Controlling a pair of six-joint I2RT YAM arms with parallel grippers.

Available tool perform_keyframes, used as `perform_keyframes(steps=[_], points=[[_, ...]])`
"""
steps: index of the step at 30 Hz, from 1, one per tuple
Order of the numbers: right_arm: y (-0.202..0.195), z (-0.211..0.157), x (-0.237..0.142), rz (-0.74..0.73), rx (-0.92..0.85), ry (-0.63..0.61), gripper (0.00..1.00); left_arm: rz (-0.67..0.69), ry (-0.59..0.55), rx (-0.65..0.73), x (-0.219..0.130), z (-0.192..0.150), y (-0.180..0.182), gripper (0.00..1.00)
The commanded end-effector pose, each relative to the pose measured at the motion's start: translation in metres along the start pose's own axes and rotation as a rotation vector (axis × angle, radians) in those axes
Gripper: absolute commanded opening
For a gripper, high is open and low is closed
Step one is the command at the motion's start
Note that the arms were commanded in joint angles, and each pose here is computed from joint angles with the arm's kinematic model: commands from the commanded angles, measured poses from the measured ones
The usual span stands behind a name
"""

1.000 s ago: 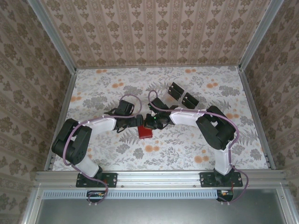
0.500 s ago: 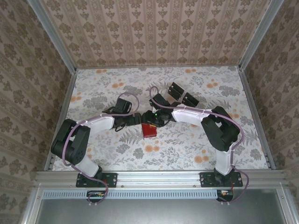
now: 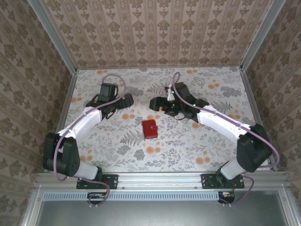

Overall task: Put the credit cards into the card holder
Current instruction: Reset both arms

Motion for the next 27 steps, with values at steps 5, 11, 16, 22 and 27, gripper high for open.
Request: perform_keyframes(steps=[5, 11, 16, 22, 27], points=[[-0.034, 0.009, -0.079, -0.129, -0.016, -0.132, 0.92, 0.049, -0.155, 0.057, -0.059, 0.030, 0.013, 1.00], [-0.062, 0.024, -0.135, -0.349, -0.043, -0.322, 0.99, 0.185, -0.308, 0.125, -0.080, 0.029, 0.038, 1.00], [-0.101, 0.034, -0.161, -0.569, -0.023, -0.477, 1.00, 0.283, -0.430, 0.248, -0.076, 0.011, 0.056, 1.00], [-0.143, 0.039, -0.175, -0.744, -0.022, -0.688, 1.00, 0.359, -0.461, 0.287, -0.058, -0.011, 0.085, 1.00], [-0.168, 0.033, -0.177, -0.818, -0.044, -0.763, 1.00, 0.384, -0.497, 0.268, -0.047, -0.025, 0.106, 1.00]])
Point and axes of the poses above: each hand's point on the last joint's axis, 136 mm out from that joint toward the fingers, its own x axis out along the fingers, its own y axis along the line the jaws close on, z = x × y, the point moved 9 cm from there along -x, back along the fingers
